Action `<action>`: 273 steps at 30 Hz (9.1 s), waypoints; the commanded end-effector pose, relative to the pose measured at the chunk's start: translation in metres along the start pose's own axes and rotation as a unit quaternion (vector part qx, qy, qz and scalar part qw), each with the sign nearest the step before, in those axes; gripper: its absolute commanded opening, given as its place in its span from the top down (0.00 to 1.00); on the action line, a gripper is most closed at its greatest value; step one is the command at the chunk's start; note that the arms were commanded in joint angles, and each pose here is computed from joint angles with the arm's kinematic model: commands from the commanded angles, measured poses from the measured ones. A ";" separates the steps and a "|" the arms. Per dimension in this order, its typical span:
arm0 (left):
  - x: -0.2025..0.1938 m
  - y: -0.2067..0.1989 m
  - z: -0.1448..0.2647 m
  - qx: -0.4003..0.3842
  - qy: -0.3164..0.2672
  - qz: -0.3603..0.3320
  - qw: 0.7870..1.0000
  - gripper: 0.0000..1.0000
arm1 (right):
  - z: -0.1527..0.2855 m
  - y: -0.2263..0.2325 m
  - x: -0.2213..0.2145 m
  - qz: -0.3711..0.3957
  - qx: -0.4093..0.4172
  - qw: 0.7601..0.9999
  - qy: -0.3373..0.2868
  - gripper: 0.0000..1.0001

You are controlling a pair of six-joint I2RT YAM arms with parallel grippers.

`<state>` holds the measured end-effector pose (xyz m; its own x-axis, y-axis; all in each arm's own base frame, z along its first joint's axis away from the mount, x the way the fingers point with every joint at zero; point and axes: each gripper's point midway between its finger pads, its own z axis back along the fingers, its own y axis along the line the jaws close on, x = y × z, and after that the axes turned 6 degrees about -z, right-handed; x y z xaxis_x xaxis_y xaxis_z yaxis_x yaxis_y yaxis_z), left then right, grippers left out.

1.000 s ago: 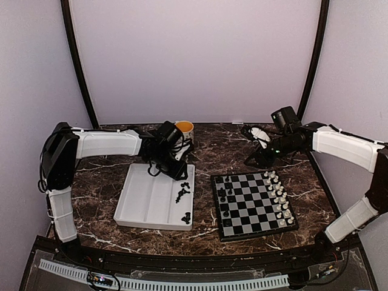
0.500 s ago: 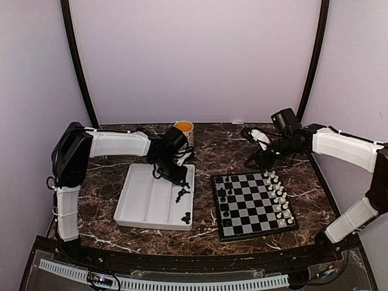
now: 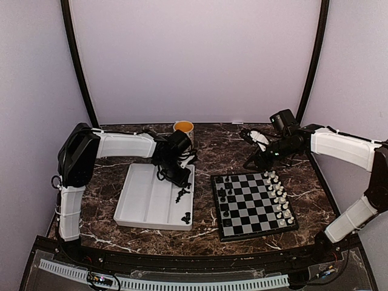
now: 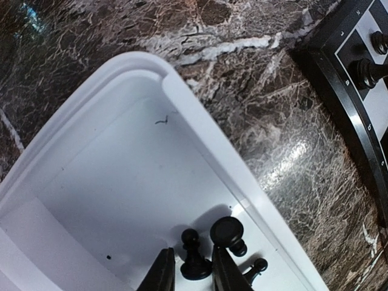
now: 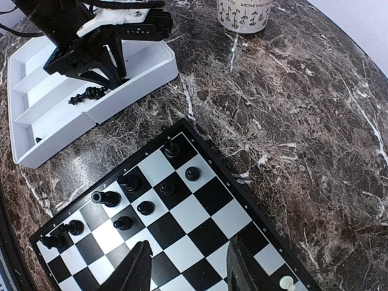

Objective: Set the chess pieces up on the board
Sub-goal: Pick up the pawn from the storage box, then pass from the left arm to the right, then place the pawn at d7, then pick up the pawn from the storage box, then pass from the left arm to the right

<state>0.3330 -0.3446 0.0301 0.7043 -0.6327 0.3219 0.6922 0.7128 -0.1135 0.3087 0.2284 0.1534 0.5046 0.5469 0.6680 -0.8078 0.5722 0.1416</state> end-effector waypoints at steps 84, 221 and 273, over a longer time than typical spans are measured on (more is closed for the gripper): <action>0.032 -0.104 0.170 0.025 -0.325 -0.329 0.886 0.78 | -0.047 0.146 0.107 -0.091 0.375 0.922 0.036 0.89; -0.018 -0.029 0.005 -0.021 0.010 -0.221 0.975 0.76 | -0.015 0.065 -0.064 0.159 -0.019 0.978 0.135 0.67; 0.037 -0.071 0.144 -0.072 -0.283 -0.224 0.930 0.92 | -0.056 0.124 0.111 -0.120 0.306 0.944 0.016 0.61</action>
<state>0.2904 -0.3690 0.1677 0.1972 -0.6079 0.7691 0.9297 0.3649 0.0500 0.2823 0.3767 0.1679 0.6730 0.5231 0.5229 -0.7264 0.3341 0.6006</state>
